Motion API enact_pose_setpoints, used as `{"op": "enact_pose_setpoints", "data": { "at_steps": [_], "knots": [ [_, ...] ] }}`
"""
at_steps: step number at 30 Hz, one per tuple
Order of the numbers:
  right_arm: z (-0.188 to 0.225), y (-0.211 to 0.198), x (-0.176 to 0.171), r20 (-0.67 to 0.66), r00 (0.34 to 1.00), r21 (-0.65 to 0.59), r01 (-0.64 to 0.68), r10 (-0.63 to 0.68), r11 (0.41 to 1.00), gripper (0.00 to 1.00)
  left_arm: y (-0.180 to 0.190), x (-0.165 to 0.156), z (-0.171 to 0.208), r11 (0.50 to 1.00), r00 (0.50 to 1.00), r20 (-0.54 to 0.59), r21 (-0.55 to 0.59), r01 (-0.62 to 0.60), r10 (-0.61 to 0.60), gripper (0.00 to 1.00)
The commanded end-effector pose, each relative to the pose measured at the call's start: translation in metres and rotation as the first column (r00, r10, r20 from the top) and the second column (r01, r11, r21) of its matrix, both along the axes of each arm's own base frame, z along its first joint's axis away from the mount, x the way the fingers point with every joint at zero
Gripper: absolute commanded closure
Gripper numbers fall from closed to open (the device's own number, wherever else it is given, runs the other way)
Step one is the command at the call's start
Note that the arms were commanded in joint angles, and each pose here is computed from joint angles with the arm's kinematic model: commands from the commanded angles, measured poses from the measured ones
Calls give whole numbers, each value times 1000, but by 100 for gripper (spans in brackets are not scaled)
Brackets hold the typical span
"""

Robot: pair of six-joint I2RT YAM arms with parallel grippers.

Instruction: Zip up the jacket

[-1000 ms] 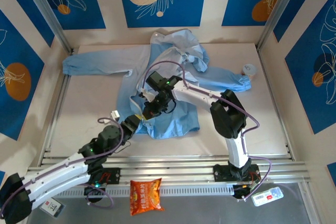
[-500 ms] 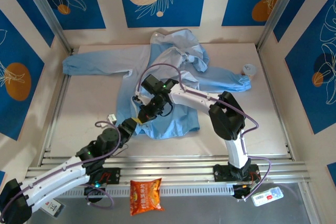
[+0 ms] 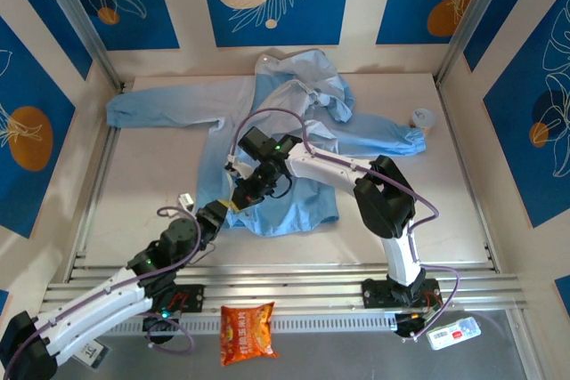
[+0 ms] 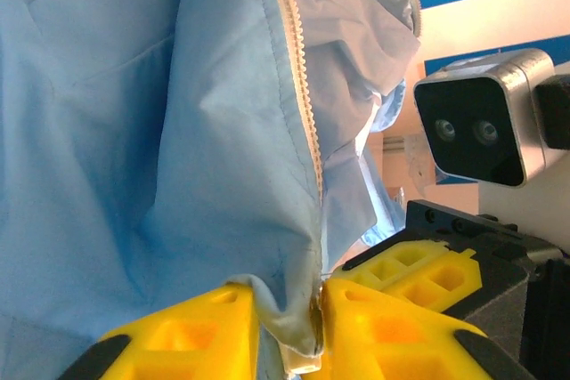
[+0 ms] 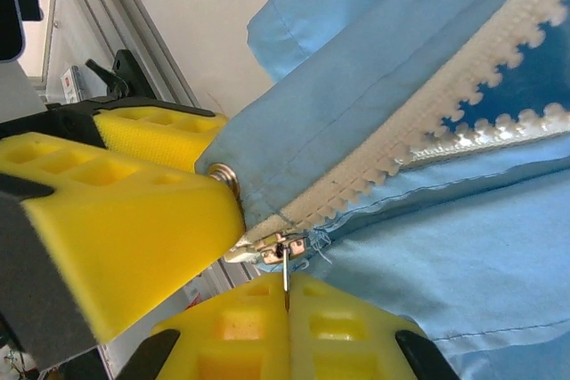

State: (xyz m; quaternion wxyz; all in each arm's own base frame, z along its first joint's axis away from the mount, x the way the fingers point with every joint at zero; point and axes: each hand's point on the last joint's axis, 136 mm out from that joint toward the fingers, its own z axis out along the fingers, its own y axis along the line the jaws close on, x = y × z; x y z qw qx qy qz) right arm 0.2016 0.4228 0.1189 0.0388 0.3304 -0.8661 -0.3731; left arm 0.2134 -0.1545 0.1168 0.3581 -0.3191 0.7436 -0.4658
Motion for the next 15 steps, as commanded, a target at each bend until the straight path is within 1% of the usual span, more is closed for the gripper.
{"op": "enact_pose_setpoints", "data": {
  "at_steps": [1, 3, 4, 7, 15],
  "knots": [
    [7, 2, -10, -34, 999, 19, -16, 17, 1000, 100, 3, 2, -2, 1000, 1000, 8, -16, -11, 11, 86],
    [7, 3, -8, -28, 999, 20, -14, 15, 1000, 100, 3, 2, -3, 1000, 1000, 6, -16, -8, 8, 97],
    [8, 4, -6, -24, 1000, 22, -13, 13, 1000, 100, 3, 2, -4, 1000, 1000, 5, -14, -5, 5, 100],
    [8, 5, -1, -2, 1000, 20, -4, 4, 1000, 100, 2, 0, -7, 1000, 1000, 2, -9, 12, -12, 100],
    [4, 5, 18, 61, 997, 8, 54, -54, 999, 100, -6, -7, -15, 994, 995, -10, 25, 103, -103, 100]
  ]
}}
